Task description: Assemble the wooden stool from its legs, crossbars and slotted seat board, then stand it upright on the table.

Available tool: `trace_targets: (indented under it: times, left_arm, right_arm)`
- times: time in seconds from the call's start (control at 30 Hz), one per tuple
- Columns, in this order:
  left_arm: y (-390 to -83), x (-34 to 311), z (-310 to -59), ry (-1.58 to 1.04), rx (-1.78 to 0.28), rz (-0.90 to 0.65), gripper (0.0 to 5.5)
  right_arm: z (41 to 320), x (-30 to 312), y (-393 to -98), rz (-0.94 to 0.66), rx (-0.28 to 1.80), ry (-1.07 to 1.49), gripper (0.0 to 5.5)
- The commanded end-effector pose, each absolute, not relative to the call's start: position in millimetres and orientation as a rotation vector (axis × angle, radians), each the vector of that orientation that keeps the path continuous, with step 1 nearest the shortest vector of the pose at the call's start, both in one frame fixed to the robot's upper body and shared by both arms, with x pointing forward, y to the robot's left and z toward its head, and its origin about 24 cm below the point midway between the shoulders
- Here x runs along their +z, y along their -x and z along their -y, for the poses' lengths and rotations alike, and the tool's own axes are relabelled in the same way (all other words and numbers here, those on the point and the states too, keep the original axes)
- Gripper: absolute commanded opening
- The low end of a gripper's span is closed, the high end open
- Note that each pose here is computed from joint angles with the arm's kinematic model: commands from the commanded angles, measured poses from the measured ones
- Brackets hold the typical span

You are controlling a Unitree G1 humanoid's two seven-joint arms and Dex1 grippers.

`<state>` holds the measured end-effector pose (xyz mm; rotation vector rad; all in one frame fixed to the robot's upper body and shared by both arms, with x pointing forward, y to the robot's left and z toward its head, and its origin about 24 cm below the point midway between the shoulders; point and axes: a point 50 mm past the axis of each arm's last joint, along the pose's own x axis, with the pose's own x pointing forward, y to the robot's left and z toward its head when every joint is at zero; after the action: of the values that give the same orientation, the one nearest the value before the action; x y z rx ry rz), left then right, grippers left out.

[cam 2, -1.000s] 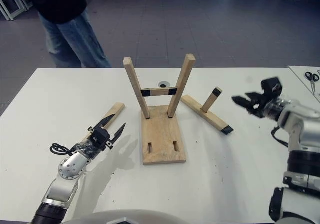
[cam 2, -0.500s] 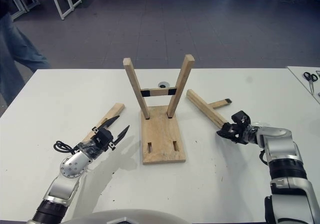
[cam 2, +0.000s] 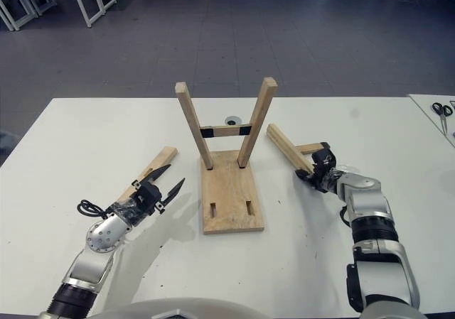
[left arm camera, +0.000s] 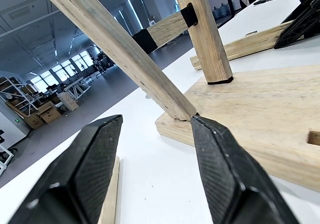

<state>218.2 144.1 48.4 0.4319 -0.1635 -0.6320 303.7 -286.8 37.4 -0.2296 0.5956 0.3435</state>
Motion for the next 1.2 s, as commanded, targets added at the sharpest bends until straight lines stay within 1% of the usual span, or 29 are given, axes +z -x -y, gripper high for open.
trace_targets:
  times: [0.03,0.13,0.17,0.27,0.37,0.43,0.53,0.63,0.7,0.73,0.77,0.8,0.87,0.93,0.97,1.1,1.2]
  left_arm:
    - [-227.7,59.4,-151.2,-0.417,-0.605,0.186,2.53]
    - [-232.5,77.2,-152.7,-0.265,-0.575,0.207,2.53]
    - [-234.6,85.1,-156.0,-0.175,-0.549,0.21,2.53]
    - [-241.6,116.3,-172.6,0.191,-0.474,0.237,2.53]
    - [-245.5,160.6,-179.1,0.49,-0.527,0.324,2.53]
    - [-245.5,193.1,-171.2,0.641,-0.624,0.36,2.53]
    - [-239.3,225.7,-156.1,0.821,-0.757,0.345,2.53]
    - [-236.7,236.8,-143.3,0.95,-0.809,0.277,2.53]
    - [-235.3,236.2,-131.2,0.973,-0.838,0.213,2.53]
    - [-234.1,234.6,-124.3,0.958,-0.856,0.179,2.53]
    - [-232.9,233.4,-118.2,0.953,-0.871,0.151,2.71]
    - [-232.4,233.0,-113.6,0.95,-0.883,0.129,2.76]
    - [-233.2,233.7,-107.3,0.943,-0.896,0.103,3.22]
    - [-233.9,235.1,-102.6,0.94,-0.909,0.088,3.41]
    - [-234.2,235.9,-100.7,0.947,-0.916,0.08,3.63]
    - [-234.1,239.3,-91.2,0.961,-0.961,0.042,3.69]
    - [-236.2,239.0,-85.8,0.956,-0.96,0.018,3.69]
  right_arm:
    - [291.6,38.5,-302.6,-0.537,0.246,0.292,1.05]
    - [294.0,63.9,-306.9,-0.36,0.153,0.281,1.02]
    - [293.4,75.2,-307.0,-0.292,0.127,0.265,1.02]
    - [284.1,112.5,-299.8,-0.067,0.097,0.27,1.02]
    - [271.6,144.0,-289.0,0.092,0.1,0.286,1.02]
    - [262.8,172.4,-282.0,0.21,0.111,0.302,1.02]
    - [245.1,217.1,-272.2,0.37,0.175,0.299,1.02]
    - [223.7,256.4,-260.5,0.495,0.286,0.297,1.02]
    - [208.6,270.9,-253.8,0.536,0.373,0.292,1.02]
    - [200.6,275.1,-251.1,0.546,0.419,0.285,1.02]
    - [190.2,277.1,-248.8,0.548,0.481,0.275,1.02]
    - [181.5,277.4,-246.7,0.547,0.533,0.271,1.02]
    - [167.4,273.7,-244.2,0.527,0.626,0.262,1.02]
    - [158.1,267.4,-243.4,0.498,0.695,0.255,1.02]
    - [155.0,264.7,-243.4,0.487,0.72,0.253,1.02]
    - [140.6,247.8,-241.9,0.432,0.835,0.268,1.02]
    - [133.1,238.9,-240.3,0.424,0.878,0.32,1.02]
